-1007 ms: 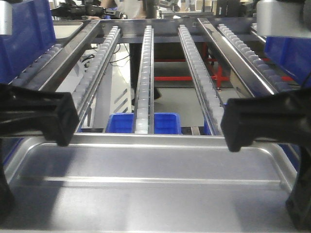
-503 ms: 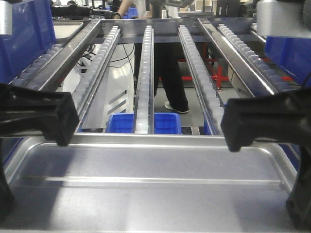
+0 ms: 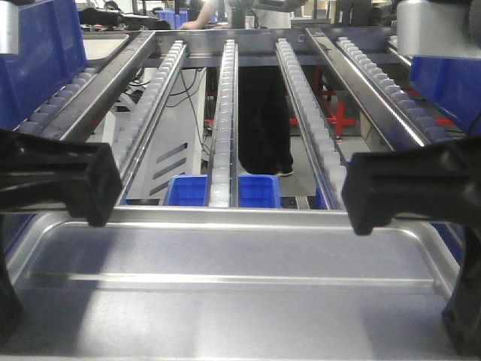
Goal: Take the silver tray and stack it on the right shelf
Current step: 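Hold the tray level with both grippers while the base backs away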
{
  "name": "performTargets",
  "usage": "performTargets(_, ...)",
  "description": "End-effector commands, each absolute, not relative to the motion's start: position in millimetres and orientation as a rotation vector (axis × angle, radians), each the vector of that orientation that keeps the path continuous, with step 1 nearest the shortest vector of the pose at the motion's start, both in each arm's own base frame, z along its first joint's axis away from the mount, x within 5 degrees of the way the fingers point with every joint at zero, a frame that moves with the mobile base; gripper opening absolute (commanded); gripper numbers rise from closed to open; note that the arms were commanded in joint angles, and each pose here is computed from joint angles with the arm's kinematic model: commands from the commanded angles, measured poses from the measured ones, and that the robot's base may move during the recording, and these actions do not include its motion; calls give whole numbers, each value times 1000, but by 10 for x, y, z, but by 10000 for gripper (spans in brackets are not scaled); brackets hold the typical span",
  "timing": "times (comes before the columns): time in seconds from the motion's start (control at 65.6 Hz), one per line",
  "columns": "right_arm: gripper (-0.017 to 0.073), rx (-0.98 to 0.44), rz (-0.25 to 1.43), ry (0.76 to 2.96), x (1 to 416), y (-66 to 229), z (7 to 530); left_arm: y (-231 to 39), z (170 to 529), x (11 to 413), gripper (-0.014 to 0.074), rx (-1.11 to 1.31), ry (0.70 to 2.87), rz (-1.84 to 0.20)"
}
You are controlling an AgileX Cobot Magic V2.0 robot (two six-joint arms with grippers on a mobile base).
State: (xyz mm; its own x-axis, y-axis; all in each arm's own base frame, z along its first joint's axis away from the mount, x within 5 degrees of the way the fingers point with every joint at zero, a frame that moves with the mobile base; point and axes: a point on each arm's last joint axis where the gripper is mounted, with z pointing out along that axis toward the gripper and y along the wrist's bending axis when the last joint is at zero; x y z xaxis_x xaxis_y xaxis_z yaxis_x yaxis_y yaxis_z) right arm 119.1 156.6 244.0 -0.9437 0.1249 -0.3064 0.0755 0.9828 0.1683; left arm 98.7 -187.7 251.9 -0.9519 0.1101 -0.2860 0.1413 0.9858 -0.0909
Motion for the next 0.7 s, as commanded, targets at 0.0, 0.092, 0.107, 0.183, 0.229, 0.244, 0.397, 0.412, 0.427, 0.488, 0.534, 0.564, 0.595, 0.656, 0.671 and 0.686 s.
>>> performTargets(0.0, 69, 105, 228, 2744, 1228, 1542, 2563, -1847, 2628, 973, -100, 213, 2820, -157)
performTargets(0.092, 69, 105, 228, 2744, 1228, 1542, 2563, -1847, 2628, 973, -100, 213, 2820, -157)
performTargets(0.107, 69, 105, 228, 2744, 1228, 1542, 2563, -1847, 2628, 973, -100, 213, 2820, -157)
performTargets(0.183, 69, 105, 228, 2744, 1228, 1542, 2563, -1847, 2628, 973, -100, 213, 2820, -157)
performTargets(0.229, 69, 105, 228, 2744, 1228, 1542, 2563, -1847, 2628, 973, -100, 213, 2820, -157)
performTargets(0.244, 69, 105, 228, 2744, 1228, 1542, 2563, -1847, 2628, 973, -100, 213, 2820, -157)
performTargets(0.397, 69, 105, 228, 2744, 1228, 1542, 2563, -1847, 2628, 973, -100, 213, 2820, -157)
performTargets(0.412, 69, 105, 228, 2744, 1228, 1542, 2563, -1847, 2628, 973, -100, 213, 2820, -157)
performTargets(0.427, 69, 105, 228, 2744, 1228, 1542, 2563, -1847, 2628, 973, -100, 213, 2820, -157)
performTargets(0.488, 69, 105, 228, 2744, 1228, 1542, 2563, -1847, 2628, 973, -100, 213, 2820, -157)
performTargets(0.534, 69, 105, 228, 2744, 1228, 1542, 2563, -1847, 2628, 973, -100, 213, 2820, -157)
performTargets(0.564, 69, 105, 228, 2744, 1228, 1542, 2563, -1847, 2628, 973, -100, 213, 2820, -157)
performTargets(0.595, 69, 105, 228, 2744, 1228, 1542, 2563, -1847, 2628, 973, -100, 213, 2820, -157)
performTargets(0.656, 69, 105, 228, 2744, 1228, 1542, 2563, -1847, 2628, 973, -100, 213, 2820, -157)
performTargets(0.671, 69, 105, 228, 2744, 1228, 1542, 2563, -1847, 2628, 973, -100, 213, 2820, -157)
performTargets(0.686, 69, 105, 228, 2744, 1228, 1542, 2563, -1847, 2628, 973, -100, 213, 2820, -157)
